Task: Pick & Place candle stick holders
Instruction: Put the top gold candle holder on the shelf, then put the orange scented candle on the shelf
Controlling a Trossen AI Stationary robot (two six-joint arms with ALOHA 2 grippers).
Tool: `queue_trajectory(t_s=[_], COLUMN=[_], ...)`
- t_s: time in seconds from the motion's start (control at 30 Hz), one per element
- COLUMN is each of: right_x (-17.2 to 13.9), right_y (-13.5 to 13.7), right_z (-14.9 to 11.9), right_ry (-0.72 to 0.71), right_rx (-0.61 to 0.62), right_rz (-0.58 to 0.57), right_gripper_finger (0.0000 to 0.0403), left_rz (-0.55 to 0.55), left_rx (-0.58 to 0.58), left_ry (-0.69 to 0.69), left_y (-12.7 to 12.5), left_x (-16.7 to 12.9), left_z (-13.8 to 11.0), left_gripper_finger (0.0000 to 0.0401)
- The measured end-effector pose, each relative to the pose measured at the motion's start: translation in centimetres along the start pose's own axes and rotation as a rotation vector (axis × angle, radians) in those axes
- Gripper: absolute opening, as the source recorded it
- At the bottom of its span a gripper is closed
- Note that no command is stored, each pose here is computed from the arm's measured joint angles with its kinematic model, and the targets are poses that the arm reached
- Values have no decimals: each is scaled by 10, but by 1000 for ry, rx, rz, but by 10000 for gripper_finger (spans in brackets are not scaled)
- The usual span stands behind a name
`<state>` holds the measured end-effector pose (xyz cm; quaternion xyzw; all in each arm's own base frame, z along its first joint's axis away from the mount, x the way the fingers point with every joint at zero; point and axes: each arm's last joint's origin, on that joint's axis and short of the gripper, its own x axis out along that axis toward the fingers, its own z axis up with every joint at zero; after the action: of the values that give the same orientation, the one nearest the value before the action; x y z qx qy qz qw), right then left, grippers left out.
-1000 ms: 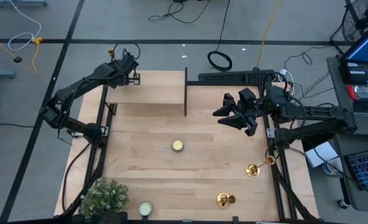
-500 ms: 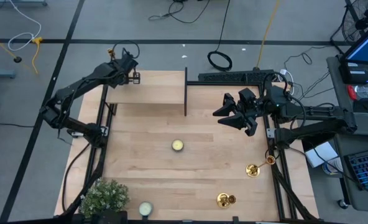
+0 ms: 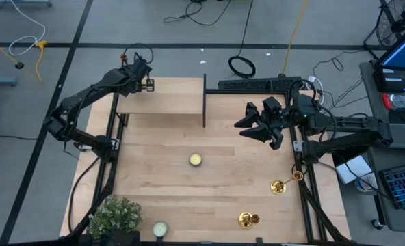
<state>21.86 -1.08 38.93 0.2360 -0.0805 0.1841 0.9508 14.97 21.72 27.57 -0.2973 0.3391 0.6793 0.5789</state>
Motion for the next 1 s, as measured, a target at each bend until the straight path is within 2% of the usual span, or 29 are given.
queue_trajectory(t_s=[0.4, 0.53, 0.73, 1.0], right_x=[0, 0, 0, 0], right_y=[0, 0, 0, -1], right_z=[0, 0, 0, 1], right_ry=[0, 1, 0, -14], right_rx=[0, 3, 4, -1], right_rz=[-1, -1, -1, -19], right_gripper_finger=[178, 178, 178, 178], left_rz=[12, -13, -80, -149], left_rx=[27, -4, -52, -98], left_ry=[14, 2, -20, -124], left_y=[-11, -14, -7, 6], left_x=[9, 4, -15, -55], left_z=[-3, -5, -5, -12], left_gripper_finger=[0, 0, 0, 0])
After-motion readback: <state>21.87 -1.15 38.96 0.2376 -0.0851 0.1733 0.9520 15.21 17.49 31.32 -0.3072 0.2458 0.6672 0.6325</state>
